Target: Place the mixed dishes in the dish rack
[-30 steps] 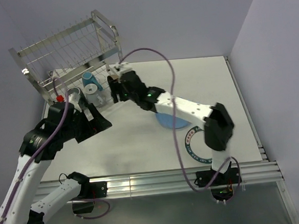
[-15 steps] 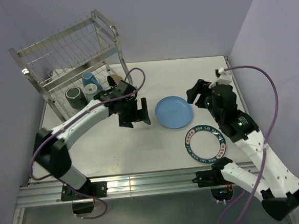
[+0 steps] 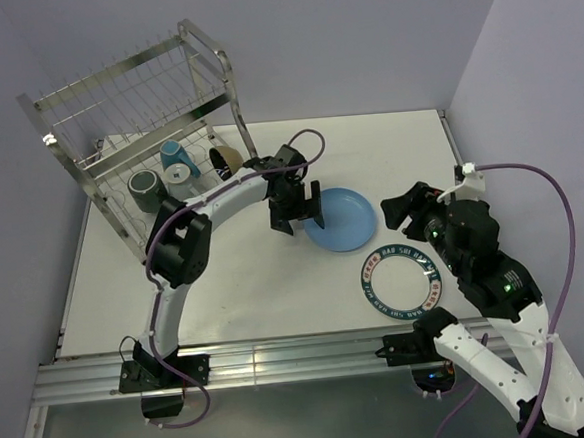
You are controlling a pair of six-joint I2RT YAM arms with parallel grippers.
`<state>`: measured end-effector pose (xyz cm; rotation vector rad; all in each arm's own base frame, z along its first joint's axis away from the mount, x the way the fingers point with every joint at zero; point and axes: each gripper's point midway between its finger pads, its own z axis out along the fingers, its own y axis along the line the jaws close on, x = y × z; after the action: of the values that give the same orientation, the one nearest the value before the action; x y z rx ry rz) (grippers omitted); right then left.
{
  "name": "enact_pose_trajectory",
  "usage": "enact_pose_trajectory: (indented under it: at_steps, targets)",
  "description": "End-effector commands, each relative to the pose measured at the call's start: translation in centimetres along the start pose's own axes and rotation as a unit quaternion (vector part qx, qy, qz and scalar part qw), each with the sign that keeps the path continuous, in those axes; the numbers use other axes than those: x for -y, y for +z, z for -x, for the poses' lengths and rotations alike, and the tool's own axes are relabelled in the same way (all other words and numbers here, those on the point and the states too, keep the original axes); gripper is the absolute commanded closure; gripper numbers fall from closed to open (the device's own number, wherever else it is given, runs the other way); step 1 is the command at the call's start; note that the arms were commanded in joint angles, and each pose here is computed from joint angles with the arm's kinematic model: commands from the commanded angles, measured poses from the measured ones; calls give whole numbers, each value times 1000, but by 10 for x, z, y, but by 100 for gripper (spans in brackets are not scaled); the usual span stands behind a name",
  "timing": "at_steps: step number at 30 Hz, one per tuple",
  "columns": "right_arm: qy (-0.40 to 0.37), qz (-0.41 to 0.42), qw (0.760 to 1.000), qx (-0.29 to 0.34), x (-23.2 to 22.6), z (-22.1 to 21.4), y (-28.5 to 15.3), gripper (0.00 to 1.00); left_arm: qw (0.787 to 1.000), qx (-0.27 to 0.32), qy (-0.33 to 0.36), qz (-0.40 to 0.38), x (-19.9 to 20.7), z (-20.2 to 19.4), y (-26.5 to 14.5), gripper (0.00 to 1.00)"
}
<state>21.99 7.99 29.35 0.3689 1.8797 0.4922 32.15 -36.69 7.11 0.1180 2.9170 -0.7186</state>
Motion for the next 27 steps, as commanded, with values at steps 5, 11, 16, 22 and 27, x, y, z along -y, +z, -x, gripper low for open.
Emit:
enact_pose_trajectory:
  at_steps: [5, 11, 16, 22, 27]
  targets:
    - [7, -22, 1000, 13, 12, 3, -10, 25, 999, -19, 30, 18, -4, -5, 31, 6]
    - [4, -10, 1000, -1, -1, 6, -5, 25, 999, -26, 42, 10, -6, -8, 45, 52]
    - [-8, -3, 1000, -11, -14, 14, 5, 25, 998, -27, 59, 4, -3, -6, 43, 99]
    - [-23, 18, 999, -22, -38, 35, 6, 24, 995, 35, 86, -29, 25, 9, -15, 100]
    - [-45, 28, 996, -76, -52, 35, 11, 25, 981, 135, 125, -53, 55, 25, -109, 100]
